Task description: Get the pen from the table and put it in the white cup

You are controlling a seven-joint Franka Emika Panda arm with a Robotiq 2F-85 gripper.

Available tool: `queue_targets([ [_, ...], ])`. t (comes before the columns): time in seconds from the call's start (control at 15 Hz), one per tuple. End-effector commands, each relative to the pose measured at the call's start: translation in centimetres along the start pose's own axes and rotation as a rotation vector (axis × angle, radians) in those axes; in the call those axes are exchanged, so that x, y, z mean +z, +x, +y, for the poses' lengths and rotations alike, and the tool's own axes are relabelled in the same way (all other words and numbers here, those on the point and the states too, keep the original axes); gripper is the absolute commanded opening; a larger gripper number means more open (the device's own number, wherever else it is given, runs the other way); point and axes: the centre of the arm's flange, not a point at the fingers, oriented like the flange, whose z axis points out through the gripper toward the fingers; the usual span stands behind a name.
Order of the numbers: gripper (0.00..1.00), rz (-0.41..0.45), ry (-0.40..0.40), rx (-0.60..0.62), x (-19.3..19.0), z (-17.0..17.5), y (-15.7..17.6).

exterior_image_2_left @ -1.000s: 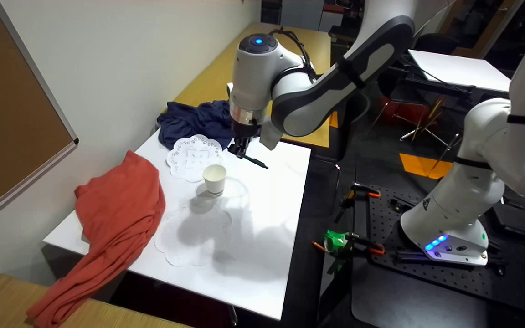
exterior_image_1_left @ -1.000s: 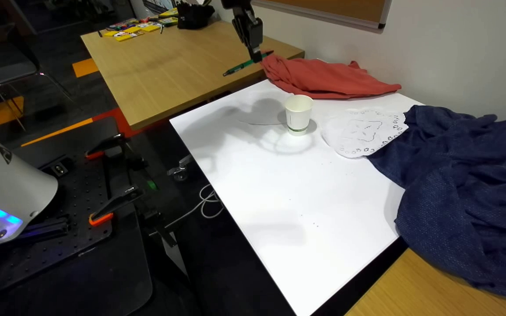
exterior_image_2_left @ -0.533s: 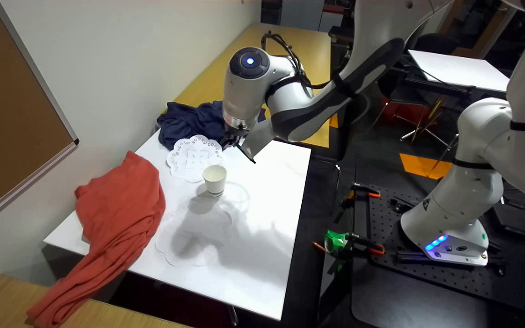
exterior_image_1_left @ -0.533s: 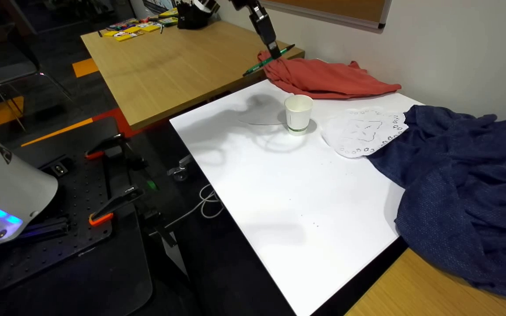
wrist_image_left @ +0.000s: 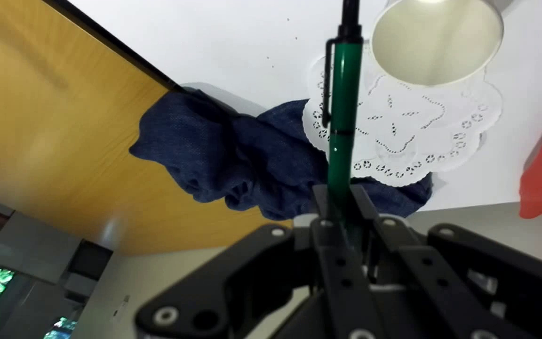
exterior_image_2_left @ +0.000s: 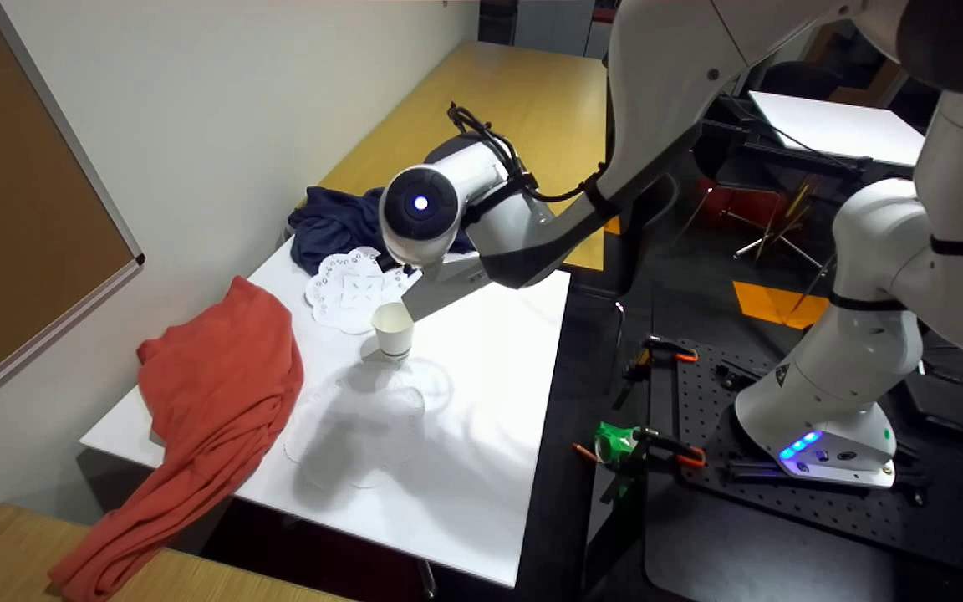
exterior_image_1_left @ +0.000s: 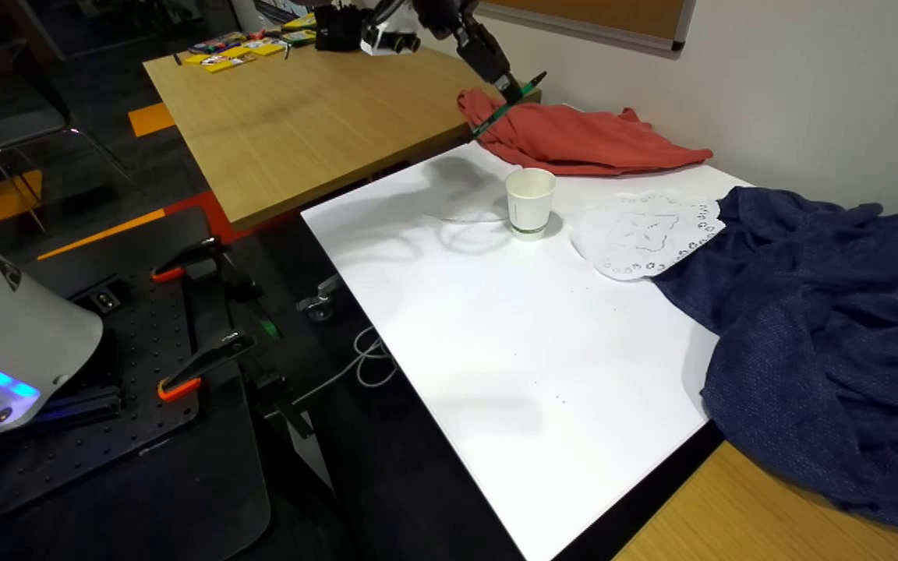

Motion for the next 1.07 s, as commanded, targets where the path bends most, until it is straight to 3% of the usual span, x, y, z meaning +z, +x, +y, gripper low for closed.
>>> queue_targets([
  [0.0, 0.03, 0.09, -0.137, 0.107, 0.2, -1.9, -0.3],
  [0.27, 0.03, 0.175, -0.29, 0.18, 0.2, -2.6, -0.8],
  [0.33, 0.12, 0.141, -0.235, 0.153, -0.1, -1.7, -1.3],
  [0.67, 0.12, 0.153, -0.271, 0.165, 0.2, -2.2, -1.4],
  [0.73, 0.03, 0.174, -0.27, 0.186, 0.4, -2.1, -1.3],
  [1.0, 0.03, 0.357, -0.237, 0.252, 0.3, -3.3, -1.2],
])
